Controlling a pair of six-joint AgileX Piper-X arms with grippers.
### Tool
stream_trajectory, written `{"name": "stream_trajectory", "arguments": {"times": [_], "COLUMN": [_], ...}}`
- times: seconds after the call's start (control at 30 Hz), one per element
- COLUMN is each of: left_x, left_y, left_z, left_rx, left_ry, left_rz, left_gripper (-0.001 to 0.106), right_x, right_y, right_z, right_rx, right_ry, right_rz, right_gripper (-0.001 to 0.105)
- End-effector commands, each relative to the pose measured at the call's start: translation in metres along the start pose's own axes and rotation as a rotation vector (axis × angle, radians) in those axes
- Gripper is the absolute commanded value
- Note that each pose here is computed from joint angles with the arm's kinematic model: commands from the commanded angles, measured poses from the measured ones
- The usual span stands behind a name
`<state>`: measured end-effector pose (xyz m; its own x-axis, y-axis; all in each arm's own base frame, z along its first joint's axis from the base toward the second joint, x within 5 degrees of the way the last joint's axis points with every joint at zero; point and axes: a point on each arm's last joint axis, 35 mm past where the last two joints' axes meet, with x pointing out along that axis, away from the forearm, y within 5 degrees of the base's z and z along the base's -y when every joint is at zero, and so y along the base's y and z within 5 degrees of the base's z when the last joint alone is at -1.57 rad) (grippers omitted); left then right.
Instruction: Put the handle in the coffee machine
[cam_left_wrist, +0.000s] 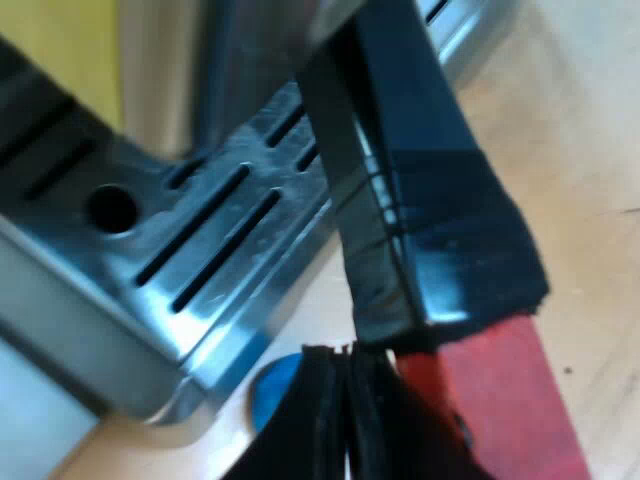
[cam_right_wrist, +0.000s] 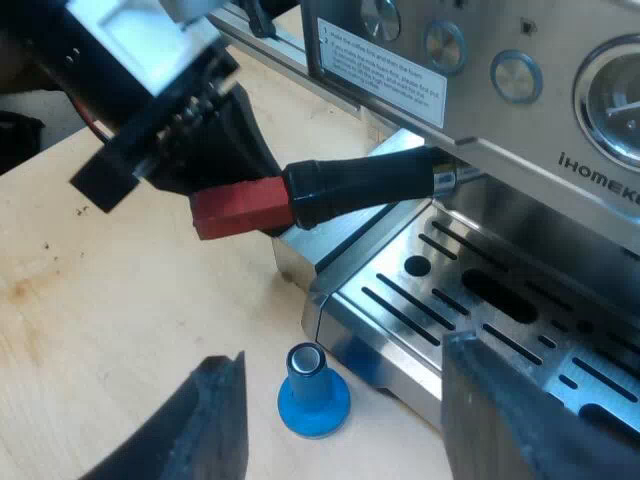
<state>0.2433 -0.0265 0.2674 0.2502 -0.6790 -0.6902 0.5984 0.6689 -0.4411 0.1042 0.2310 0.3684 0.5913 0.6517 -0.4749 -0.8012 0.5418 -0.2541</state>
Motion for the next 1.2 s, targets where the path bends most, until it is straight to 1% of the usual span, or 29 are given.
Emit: {"name": "stream_trajectory", "arguments": {"times": [0.03,0.1,0.13,0.23,0.27,0.33,0.4,0.43,0.47,0.5,0.53,0.57,0.6,0.63,0.67,0.8,0.87,0.97,1.1,1.2], "left_x": [-0.006,-0.004,-0.003,0.006,0.009,0.014,0.018,0.019,0.019,0.019,0.019,0.019,0.016,0.015,0.015,0.015,0.016,0.019,0.024,0.027], "left_y": [-0.007,-0.011,-0.013,-0.023,-0.027,-0.034,-0.043,-0.046,-0.05,-0.052,-0.057,-0.057,-0.064,-0.066,-0.067,-0.07,-0.072,-0.076,-0.086,-0.092], "left_z": [0.002,0.003,0.003,0.004,0.005,0.006,0.007,0.007,0.007,0.007,0.008,0.008,0.009,0.01,0.01,0.01,0.01,0.01,0.01,0.01], "left_rx": [-0.007,-0.029,-0.03,-0.009,-0.015,-0.024,-0.007,-0.006,-0.001,-0.005,0.0,0.0,-0.013,-0.037,-0.05,-0.154,-0.176,-0.189,-0.258,-0.295], "left_ry": [-0.017,-0.012,-0.007,0.032,0.048,0.076,0.093,0.097,0.1,0.102,0.101,0.101,0.087,0.077,0.071,0.063,0.065,0.074,0.092,0.1], "left_rz": [0.018,0.0,-0.005,-0.026,-0.025,-0.003,0.0,0.003,0.01,0.016,0.038,0.038,0.098,0.117,0.12,0.112,0.109,0.098,0.055,0.03], "left_gripper": [0.0,0.0,0.0,0.0,0.0,0.0,0.0,0.0,0.0,0.0,0.0,0.0,0.0,0.0,0.0,0.0,0.0,0.0,0.0,0.0], "right_x": [-0.005,-0.005,-0.005,-0.005,-0.005,-0.005,-0.005,-0.005,-0.005,-0.005,-0.005,-0.005,-0.005,-0.005,-0.005,-0.005,-0.005,-0.005,-0.005,-0.005], "right_y": [-0.002,-0.002,-0.002,-0.002,-0.002,-0.002,-0.002,-0.002,-0.002,-0.002,-0.002,-0.002,-0.002,-0.002,-0.002,-0.002,-0.002,-0.002,-0.002,-0.002], "right_z": [0.006,0.007,0.008,0.008,0.008,0.008,0.008,0.008,0.008,0.007,0.007,0.007,0.006,0.005,0.005,0.004,0.004,0.004,0.004,0.004], "right_rx": [-0.009,-0.006,-0.005,-0.005,-0.005,-0.005,-0.005,-0.005,-0.009,-0.024,-0.039,-0.039,-0.039,-0.072,-0.089,-0.11,-0.12,-0.119,-0.122,-0.161], "right_ry": [-0.035,-0.045,-0.047,-0.047,-0.047,-0.047,-0.047,-0.047,-0.047,-0.045,-0.038,-0.038,-0.037,-0.026,-0.02,-0.02,-0.02,-0.02,-0.02,-0.02], "right_rz": [-0.014,-0.011,-0.011,-0.011,-0.011,-0.011,-0.011,-0.011,-0.012,-0.012,-0.011,-0.011,-0.011,-0.009,-0.006,0.0,-0.001,-0.001,-0.001,-0.001], "right_gripper": [0.047,0.047,0.047,0.047,0.047,0.047,0.047,0.047,0.047,0.047,0.047,0.047,0.047,0.047,0.047,0.047,0.047,0.047,0.047,0.047]}}
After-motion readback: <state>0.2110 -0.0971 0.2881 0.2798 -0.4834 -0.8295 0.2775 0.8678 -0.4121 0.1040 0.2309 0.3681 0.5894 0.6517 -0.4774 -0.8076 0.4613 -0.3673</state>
